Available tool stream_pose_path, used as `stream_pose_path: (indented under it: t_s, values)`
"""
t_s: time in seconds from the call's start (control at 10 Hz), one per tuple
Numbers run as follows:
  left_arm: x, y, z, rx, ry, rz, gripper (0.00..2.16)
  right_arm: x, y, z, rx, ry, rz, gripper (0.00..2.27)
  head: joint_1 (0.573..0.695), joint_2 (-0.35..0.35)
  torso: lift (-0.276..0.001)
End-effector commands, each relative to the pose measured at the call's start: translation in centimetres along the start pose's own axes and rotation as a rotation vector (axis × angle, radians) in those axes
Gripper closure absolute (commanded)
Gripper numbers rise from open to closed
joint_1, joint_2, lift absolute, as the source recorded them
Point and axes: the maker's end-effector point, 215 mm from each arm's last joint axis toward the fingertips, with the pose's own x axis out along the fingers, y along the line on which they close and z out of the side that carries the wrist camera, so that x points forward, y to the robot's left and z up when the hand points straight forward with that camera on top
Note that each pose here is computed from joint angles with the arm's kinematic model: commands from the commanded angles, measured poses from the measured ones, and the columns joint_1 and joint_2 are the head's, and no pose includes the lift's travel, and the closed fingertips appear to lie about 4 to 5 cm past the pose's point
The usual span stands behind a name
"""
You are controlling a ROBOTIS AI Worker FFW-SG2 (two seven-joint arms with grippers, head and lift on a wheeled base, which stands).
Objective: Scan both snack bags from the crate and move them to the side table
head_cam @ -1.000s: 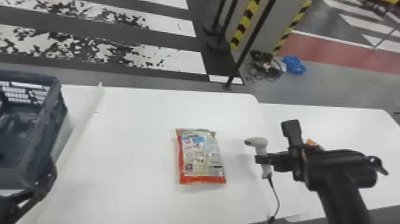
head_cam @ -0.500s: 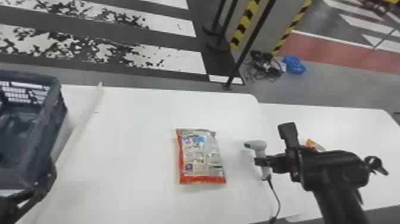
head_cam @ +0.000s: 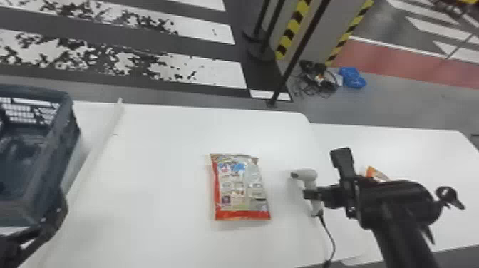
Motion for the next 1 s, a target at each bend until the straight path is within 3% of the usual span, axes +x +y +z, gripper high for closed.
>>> stream_pose_path:
  t_s: [0.0,0.5,0.6,0.8,0.9]
  values:
    - [0.03,0.04,0.02,0.000,-0.001,0.001,0.10,0.18,0.11,-0.05,-0.004,0.005,0.000,2.24,0.695,-0.350,-0.029]
    - [-0.02,0.02,0.03,0.000,-0.001,0.000,0.10,0.64,0.74,-0.03,-0.016,0.000,0.007,2.20,0.695,-0.350,-0.029]
    - [-0.02,0.02,0.03,0.000,-0.001,0.000,0.10,0.69,0.85,0.40,-0.021,-0.013,0.007,2.06,0.695,-0.350,-0.029]
    - [0.01,0.04,0.20,0.003,-0.003,-0.001,0.10,0.70,0.90,0.39,-0.021,-0.015,0.008,1.39,0.695,-0.350,-0.029]
    - [0.03,0.04,0.28,0.003,-0.005,-0.001,0.10,0.73,0.99,0.46,-0.022,-0.017,0.009,1.18,0.695,-0.350,-0.029]
